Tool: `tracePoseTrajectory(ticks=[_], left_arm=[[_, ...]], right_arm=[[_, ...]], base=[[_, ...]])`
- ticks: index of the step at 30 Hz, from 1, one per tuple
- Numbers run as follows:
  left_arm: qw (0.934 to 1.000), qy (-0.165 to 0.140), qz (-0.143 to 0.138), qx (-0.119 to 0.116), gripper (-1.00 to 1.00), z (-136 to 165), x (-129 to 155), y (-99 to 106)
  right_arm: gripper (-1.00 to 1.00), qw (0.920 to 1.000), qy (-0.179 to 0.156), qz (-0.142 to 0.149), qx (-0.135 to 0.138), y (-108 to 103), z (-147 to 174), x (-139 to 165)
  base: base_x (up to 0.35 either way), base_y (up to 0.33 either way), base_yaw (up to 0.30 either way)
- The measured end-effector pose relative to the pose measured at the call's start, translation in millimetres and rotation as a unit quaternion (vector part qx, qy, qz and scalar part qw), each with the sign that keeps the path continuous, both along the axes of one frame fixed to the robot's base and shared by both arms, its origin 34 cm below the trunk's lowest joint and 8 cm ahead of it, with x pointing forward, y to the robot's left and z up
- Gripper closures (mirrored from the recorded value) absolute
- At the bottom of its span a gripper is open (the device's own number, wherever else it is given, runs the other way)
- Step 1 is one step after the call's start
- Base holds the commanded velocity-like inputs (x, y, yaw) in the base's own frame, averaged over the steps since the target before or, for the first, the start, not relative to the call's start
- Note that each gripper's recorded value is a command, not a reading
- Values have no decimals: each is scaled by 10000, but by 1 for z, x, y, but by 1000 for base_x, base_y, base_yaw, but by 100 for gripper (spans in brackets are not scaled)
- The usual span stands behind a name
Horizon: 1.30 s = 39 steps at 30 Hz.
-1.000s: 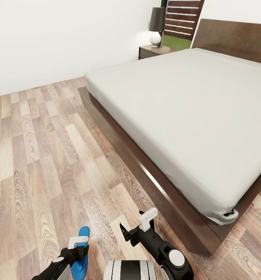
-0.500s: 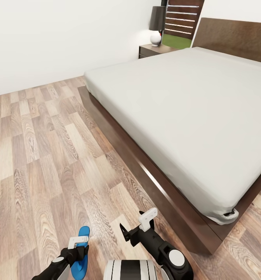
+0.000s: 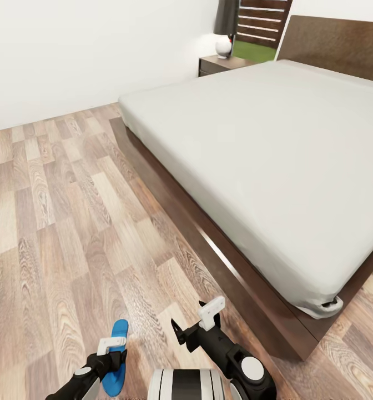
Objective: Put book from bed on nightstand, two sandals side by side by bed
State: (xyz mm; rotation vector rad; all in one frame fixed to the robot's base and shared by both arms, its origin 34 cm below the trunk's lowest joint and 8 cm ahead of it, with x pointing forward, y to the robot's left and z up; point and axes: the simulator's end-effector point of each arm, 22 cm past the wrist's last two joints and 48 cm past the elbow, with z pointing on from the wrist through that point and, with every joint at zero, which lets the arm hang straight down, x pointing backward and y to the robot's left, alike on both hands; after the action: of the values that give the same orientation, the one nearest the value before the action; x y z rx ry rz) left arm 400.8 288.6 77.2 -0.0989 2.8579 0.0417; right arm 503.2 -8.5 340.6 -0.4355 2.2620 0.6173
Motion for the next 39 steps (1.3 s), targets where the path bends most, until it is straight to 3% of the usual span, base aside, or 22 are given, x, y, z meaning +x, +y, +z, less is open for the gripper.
tracePoseTrajectory(ticks=[26,39], left_arm=[[10000,-3,7,2,-100,-2,-1,0],[9998,200,19,5,-100,-16,-18,0]], right_arm=[[-100,10000,47,1,-4,0,-4,-2],[-100,9997,251,2,-6,0,-22,-9]], base=[[0,0,0],[0,0,0]])
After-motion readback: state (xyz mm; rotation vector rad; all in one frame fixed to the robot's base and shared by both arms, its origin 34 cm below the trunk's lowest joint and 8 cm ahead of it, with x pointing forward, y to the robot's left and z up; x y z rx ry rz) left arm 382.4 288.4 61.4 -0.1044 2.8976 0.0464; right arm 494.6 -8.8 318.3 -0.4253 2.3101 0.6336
